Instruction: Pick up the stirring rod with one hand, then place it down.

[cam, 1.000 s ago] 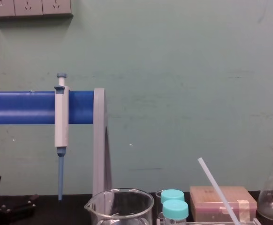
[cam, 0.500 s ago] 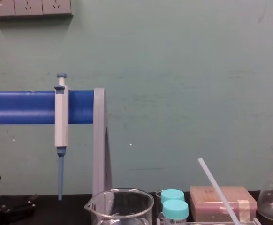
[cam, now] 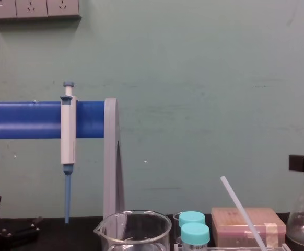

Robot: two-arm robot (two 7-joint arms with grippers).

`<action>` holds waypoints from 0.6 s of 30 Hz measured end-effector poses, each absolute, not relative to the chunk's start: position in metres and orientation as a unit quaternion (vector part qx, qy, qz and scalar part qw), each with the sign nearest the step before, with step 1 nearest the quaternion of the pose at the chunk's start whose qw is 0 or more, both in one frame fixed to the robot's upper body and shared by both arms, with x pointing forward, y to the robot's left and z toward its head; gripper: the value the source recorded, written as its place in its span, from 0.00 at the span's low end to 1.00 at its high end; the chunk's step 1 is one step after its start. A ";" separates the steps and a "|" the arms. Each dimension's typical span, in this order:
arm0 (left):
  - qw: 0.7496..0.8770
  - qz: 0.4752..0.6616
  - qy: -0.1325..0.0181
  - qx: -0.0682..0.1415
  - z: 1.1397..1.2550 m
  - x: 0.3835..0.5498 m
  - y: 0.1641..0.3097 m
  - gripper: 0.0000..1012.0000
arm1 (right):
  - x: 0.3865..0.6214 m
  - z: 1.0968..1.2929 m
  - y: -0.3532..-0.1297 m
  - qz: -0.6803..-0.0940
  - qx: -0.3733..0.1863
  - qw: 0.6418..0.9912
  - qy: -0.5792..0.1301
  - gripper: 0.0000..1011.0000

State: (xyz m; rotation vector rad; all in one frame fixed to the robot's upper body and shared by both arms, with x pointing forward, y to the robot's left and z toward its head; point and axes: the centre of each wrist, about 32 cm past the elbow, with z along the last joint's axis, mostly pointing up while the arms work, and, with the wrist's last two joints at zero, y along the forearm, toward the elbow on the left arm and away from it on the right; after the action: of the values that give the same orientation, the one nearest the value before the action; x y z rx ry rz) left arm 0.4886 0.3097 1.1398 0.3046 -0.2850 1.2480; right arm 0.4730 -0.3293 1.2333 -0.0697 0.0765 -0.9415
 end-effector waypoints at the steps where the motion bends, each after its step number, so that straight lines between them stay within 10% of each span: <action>1: 0.791 0.580 -0.132 0.142 1.140 0.489 0.310 0.99 | 0.473 1.235 -0.329 -0.446 -0.037 0.894 0.042 0.99; 18: 0.791 0.580 -0.132 0.142 1.140 0.489 0.310 0.99 | 0.497 1.235 -0.309 -0.338 -0.135 0.930 0.045 0.99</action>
State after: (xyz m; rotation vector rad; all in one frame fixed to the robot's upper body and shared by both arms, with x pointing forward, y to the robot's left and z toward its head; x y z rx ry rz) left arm 0.4886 0.3097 1.1398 0.3045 -0.2851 1.2479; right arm 0.4974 -0.3085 1.2345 -0.2765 0.0921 -0.6915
